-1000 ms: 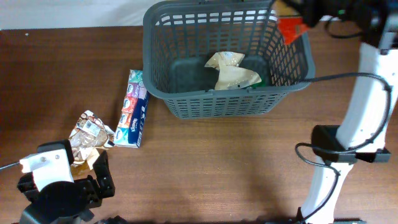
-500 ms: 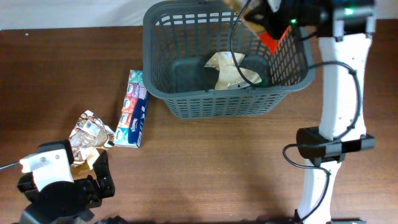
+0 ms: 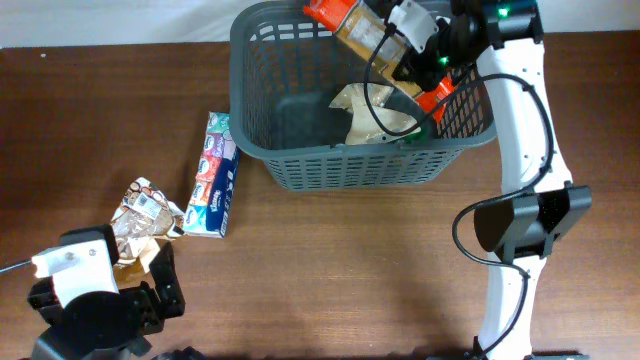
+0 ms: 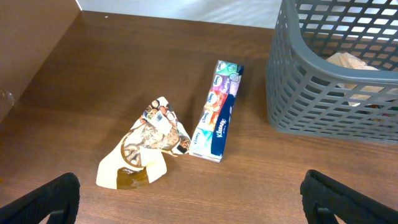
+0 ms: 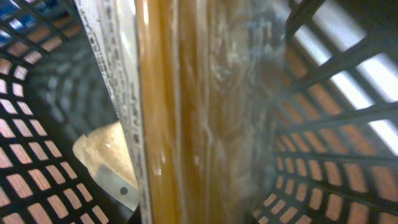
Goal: Pack container
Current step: 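Lower the spaghetti pack into the basket and open the right gripper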
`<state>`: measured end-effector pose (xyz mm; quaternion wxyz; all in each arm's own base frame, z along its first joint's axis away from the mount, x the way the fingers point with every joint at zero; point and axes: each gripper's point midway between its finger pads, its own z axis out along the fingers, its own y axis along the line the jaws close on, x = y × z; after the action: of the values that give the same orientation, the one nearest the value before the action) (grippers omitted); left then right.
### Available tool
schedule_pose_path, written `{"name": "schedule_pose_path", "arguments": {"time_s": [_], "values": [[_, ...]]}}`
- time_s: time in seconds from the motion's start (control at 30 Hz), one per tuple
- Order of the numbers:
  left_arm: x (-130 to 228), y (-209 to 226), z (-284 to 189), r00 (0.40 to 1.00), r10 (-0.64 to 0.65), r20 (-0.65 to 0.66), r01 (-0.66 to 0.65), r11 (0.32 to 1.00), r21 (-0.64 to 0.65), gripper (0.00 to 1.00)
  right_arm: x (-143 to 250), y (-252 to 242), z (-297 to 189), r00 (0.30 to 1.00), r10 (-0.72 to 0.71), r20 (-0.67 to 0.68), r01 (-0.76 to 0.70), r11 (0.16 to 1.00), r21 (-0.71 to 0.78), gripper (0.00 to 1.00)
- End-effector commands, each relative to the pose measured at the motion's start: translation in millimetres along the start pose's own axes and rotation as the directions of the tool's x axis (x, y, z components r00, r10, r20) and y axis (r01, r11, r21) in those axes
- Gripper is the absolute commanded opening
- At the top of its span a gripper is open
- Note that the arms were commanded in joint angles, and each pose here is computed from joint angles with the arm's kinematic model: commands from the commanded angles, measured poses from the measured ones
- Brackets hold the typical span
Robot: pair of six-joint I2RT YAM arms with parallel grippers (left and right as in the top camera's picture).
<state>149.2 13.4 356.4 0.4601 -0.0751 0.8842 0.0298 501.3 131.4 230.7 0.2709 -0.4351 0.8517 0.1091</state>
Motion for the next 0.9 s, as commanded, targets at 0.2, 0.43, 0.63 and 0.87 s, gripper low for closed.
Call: {"name": "schedule_pose_path", "arguments": {"time_s": [0.2, 0.43, 0.63, 0.87], "values": [[-1, 0, -1, 1.0, -0.003, 0.002, 0.003, 1.0, 0.006, 1.0, 7, 15, 13, 0.999, -0.03, -0.015, 0.029, 0.998, -0.056, 0.04], [-1, 0, -1, 1.0, -0.003, 0.002, 0.003, 1.0, 0.006, 1.0, 12, 25, 27, 0.999, -0.034, -0.036, 0.031, 0.996, -0.086, 0.05], [-1, 0, -1, 1.0, -0.003, 0.002, 0.003, 1.0, 0.006, 1.0, 9, 27, 28, 0.999, -0.041, -0.034, 0.037, 0.995, -0.088, 0.51], [-1, 0, -1, 1.0, -0.003, 0.002, 0.003, 1.0, 0.006, 1.0, 9, 27, 28, 0.999, -0.037, -0.033, 0.034, 0.996, -0.088, 0.86]]}}
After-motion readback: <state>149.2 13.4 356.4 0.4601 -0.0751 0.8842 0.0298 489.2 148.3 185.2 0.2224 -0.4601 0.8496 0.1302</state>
